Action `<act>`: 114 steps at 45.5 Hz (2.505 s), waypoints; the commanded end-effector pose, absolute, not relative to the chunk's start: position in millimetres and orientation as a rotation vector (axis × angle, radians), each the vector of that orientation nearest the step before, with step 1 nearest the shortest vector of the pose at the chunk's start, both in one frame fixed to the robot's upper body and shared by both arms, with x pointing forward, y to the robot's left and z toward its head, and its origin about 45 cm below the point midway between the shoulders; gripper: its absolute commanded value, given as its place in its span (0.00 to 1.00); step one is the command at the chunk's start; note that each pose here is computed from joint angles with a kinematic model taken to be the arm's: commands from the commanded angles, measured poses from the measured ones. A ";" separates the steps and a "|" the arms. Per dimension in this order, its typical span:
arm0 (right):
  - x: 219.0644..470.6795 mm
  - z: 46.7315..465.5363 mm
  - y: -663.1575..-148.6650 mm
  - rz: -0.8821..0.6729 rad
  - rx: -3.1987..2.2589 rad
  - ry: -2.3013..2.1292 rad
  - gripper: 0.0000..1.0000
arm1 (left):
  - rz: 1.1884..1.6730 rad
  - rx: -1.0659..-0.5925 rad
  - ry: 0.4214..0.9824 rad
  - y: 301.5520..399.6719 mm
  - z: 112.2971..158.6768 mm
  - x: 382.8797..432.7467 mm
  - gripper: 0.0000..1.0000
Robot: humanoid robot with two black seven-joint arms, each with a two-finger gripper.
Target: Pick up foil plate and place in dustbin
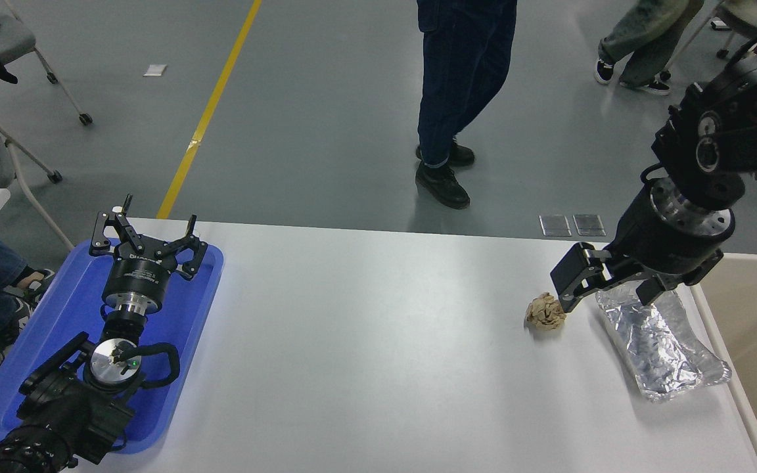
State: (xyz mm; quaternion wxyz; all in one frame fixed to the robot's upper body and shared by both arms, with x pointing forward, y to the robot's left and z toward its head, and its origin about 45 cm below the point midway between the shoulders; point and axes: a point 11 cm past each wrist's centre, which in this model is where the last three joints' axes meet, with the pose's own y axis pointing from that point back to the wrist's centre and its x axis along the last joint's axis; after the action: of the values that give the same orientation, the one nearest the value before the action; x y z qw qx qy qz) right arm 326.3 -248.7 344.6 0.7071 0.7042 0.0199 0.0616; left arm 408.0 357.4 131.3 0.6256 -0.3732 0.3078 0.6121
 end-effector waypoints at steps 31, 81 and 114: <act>346.5 319.4 -289.2 0.131 1.567 0.006 1.00 | 1.404 -0.855 0.707 357.0 131.0 408.0 1.00; 350.5 136.8 -514.3 0.529 1.172 -0.172 0.99 | 1.404 -0.855 0.707 357.0 131.0 408.0 1.00; 337.2 66.4 -486.6 0.552 1.241 -0.327 0.90 | 1.405 -0.857 0.707 357.2 131.2 408.1 1.00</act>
State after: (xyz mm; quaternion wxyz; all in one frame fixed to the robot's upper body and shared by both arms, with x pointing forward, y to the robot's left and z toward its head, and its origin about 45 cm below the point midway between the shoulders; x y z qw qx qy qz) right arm 346.8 -490.3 85.0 0.7690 0.5690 -0.1404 0.2553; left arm 408.0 357.0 131.0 0.6259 -0.3728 0.3080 0.6119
